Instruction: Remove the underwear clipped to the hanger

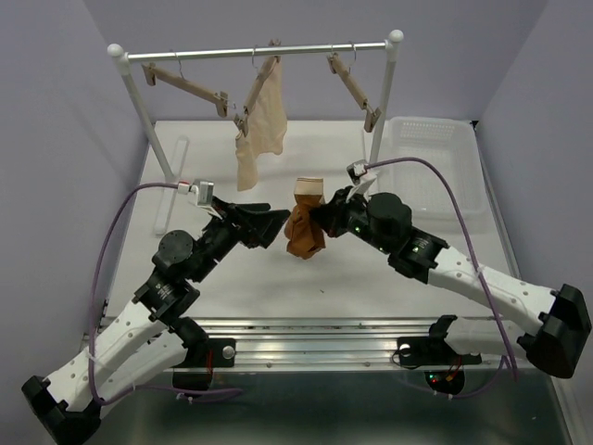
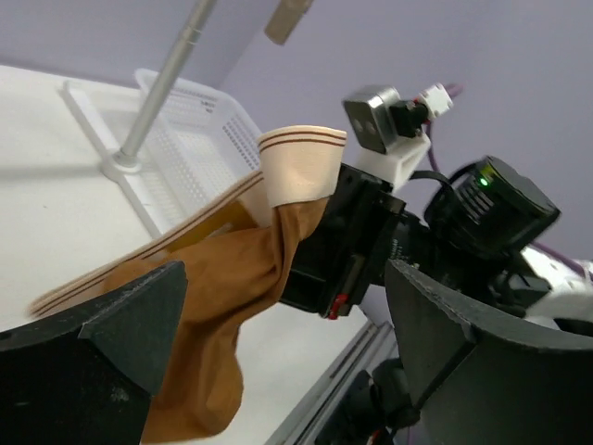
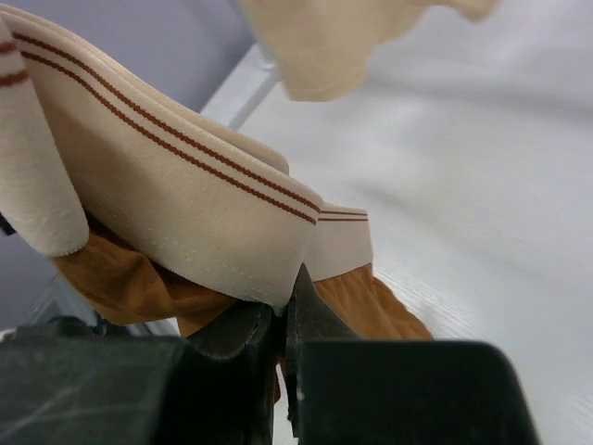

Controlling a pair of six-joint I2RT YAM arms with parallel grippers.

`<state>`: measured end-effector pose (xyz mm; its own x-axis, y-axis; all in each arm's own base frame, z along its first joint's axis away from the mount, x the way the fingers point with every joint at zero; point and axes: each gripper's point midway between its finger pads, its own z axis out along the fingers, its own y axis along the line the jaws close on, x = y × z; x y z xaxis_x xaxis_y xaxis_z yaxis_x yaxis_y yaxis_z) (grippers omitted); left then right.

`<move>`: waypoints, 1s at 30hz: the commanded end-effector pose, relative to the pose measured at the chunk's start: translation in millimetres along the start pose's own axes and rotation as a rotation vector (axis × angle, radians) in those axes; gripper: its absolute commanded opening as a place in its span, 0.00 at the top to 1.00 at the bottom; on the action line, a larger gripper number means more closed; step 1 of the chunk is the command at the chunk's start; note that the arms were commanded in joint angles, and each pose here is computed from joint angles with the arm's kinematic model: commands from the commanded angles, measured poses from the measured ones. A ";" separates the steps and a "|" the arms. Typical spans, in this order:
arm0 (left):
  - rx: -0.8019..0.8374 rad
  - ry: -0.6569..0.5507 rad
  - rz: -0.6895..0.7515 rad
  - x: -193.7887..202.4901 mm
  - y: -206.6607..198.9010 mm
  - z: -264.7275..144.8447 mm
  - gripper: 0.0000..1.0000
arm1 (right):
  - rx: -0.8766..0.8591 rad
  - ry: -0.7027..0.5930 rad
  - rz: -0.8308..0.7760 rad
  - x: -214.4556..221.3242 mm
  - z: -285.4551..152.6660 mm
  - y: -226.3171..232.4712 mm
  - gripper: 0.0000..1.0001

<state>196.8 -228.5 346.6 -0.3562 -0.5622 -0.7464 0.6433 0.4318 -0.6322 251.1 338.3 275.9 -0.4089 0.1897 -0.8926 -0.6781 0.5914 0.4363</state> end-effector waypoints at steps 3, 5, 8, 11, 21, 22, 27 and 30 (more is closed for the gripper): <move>-0.281 -0.117 0.059 -38.7 34.6 -12.7 0.01 | 0.606 -0.162 0.086 -41.6 -89.7 -101.6 0.99; -0.342 -0.132 0.070 -41.6 45.5 -15.9 0.01 | 0.721 -0.206 0.066 -56.6 -115.4 -120.0 0.99; -0.399 -0.133 0.088 -41.0 57.3 -18.2 0.01 | 0.877 -0.273 -0.027 -87.8 -148.6 -147.6 0.99; -0.420 -0.119 0.112 -39.1 62.1 -16.4 0.01 | 1.055 -0.329 -0.097 -132.0 -175.8 -179.3 0.99; -0.467 -0.115 0.159 -41.2 71.1 -16.0 0.01 | 1.169 -0.425 -0.072 -250.2 -193.7 -291.5 0.99; -0.474 -0.118 0.162 -42.4 71.8 -16.7 0.01 | 1.179 -0.424 -0.080 -254.9 -192.1 -300.3 0.99; -0.503 -0.143 0.162 -49.9 73.4 -21.7 0.01 | 1.141 -0.359 -0.023 -244.5 -170.0 -354.2 0.93; -0.539 -0.143 0.157 -51.9 76.8 -26.9 0.01 | 1.162 -0.295 0.063 -206.1 -160.3 -376.0 0.23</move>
<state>247.1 -160.9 301.0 -0.2384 -0.4982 -0.8336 0.2482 0.7986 -0.5483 485.8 -58.0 322.1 -0.1599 0.2811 -0.9463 0.4000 0.8948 0.1982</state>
